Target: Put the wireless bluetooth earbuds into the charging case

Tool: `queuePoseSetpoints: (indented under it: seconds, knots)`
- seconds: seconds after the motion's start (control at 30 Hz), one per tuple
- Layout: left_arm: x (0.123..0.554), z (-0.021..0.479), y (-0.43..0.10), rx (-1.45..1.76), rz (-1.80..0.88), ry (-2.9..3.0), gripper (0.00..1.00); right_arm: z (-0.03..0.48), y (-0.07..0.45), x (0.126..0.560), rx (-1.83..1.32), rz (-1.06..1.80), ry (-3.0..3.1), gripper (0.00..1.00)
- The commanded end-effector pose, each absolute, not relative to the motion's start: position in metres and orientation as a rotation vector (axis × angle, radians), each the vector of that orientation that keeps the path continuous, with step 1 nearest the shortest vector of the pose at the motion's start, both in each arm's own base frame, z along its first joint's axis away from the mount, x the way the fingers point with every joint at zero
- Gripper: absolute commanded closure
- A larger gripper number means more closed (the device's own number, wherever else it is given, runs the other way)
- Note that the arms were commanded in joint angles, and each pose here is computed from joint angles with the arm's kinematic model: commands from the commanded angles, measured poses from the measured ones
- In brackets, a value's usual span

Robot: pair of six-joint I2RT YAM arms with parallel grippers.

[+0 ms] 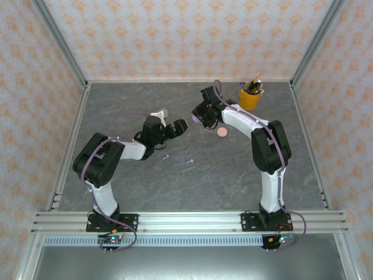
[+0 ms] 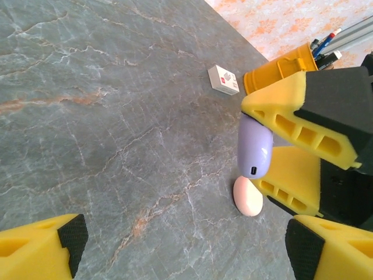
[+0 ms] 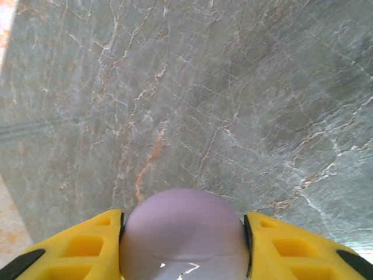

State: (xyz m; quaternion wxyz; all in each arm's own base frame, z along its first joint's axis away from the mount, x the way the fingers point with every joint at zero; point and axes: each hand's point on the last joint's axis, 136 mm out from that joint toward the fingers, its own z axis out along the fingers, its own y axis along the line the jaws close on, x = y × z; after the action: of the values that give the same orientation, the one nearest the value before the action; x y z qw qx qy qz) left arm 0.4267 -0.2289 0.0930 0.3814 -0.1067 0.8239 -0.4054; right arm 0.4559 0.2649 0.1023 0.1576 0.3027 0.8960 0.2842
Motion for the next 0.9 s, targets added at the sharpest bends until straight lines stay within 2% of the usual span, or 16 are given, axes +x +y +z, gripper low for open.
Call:
queuePoseSetpoints:
  seconds: [0.0,0.3,0.87]
  knots:
    - [0.435,0.110,-0.240,-0.229,-1.085,2.003,0.12,0.129,0.270,0.460,0.910,0.936,2.493,0.56]
    - [0.443,0.102,-0.265,-0.189,-1.120,2.001,0.18,0.130,0.273,0.459,0.945,0.983,2.479,0.56]
    - [0.465,0.105,-0.273,-0.218,-1.127,1.962,0.28,0.132,0.274,0.454,0.957,1.009,2.479,0.56]
